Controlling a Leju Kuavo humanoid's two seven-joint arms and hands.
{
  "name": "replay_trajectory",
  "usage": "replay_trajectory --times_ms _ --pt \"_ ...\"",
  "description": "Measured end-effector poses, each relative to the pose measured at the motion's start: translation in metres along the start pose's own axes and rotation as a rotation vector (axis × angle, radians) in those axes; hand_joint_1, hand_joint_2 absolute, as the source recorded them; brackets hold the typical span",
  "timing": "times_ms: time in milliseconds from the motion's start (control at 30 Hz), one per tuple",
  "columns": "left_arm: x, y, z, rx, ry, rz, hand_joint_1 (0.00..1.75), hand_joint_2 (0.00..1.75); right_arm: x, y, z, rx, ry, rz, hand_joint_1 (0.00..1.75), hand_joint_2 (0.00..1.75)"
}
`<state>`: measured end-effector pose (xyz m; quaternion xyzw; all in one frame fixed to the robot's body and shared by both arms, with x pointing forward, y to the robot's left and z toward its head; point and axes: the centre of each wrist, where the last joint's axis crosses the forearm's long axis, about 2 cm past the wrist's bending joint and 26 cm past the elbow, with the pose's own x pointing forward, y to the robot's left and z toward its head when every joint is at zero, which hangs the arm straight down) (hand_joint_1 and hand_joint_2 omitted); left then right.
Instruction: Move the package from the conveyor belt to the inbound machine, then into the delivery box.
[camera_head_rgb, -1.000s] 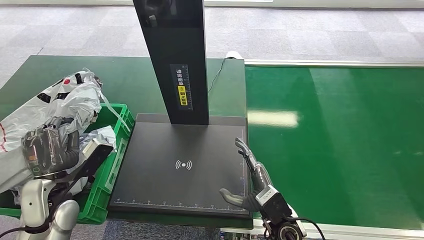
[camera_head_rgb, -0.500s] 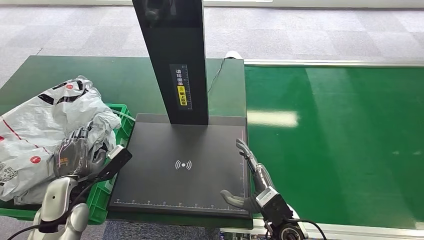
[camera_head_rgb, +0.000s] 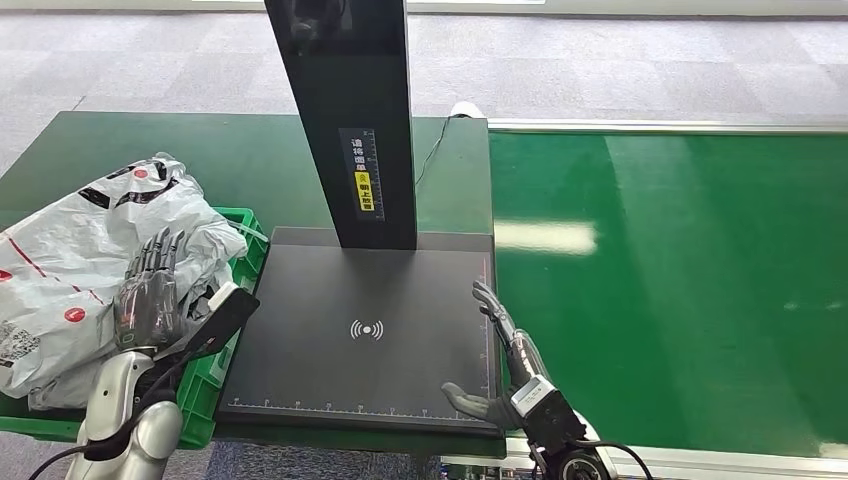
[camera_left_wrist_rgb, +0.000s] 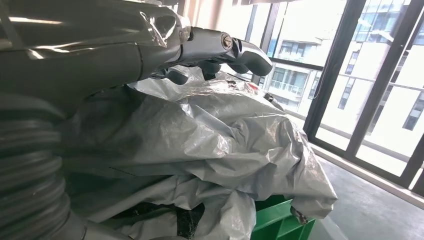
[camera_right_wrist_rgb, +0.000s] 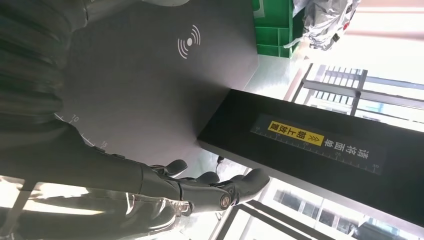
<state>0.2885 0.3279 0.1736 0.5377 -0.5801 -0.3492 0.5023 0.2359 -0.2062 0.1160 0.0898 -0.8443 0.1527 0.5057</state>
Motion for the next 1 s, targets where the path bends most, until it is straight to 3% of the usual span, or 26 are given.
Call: replay_trajectory --times_ms 100,267,467,733,867,1000 --pt "0.002 0.001 -0.001 0.034 -0.049 0.065 0.0 1.75 0.0 0.0 0.001 0.0 0.003 0.003 0.0 1.75" --pt "0.016 0.012 -0.001 0.145 -0.232 0.393 0.0 1.75 0.0 0.0 0.002 -0.007 0.006 0.012 0.0 1.75" --pt "0.031 0.021 0.003 0.17 -0.322 0.498 0.0 1.75 -0.001 0.0 0.004 -0.01 0.009 0.013 0.0 1.75" --pt "0.039 0.024 0.009 0.138 -0.394 0.571 0.0 1.75 -0.001 -0.001 0.004 -0.01 0.008 0.012 0.0 1.75" --pt "0.045 0.021 0.011 -0.007 -0.551 0.829 0.0 1.75 -0.002 -0.001 0.003 -0.017 -0.003 -0.001 0.0 1.75" --pt "0.056 0.014 0.017 -0.166 -0.663 1.11 0.0 0.0 -0.004 -0.001 0.0 -0.017 -0.013 -0.014 0.0 1.75"
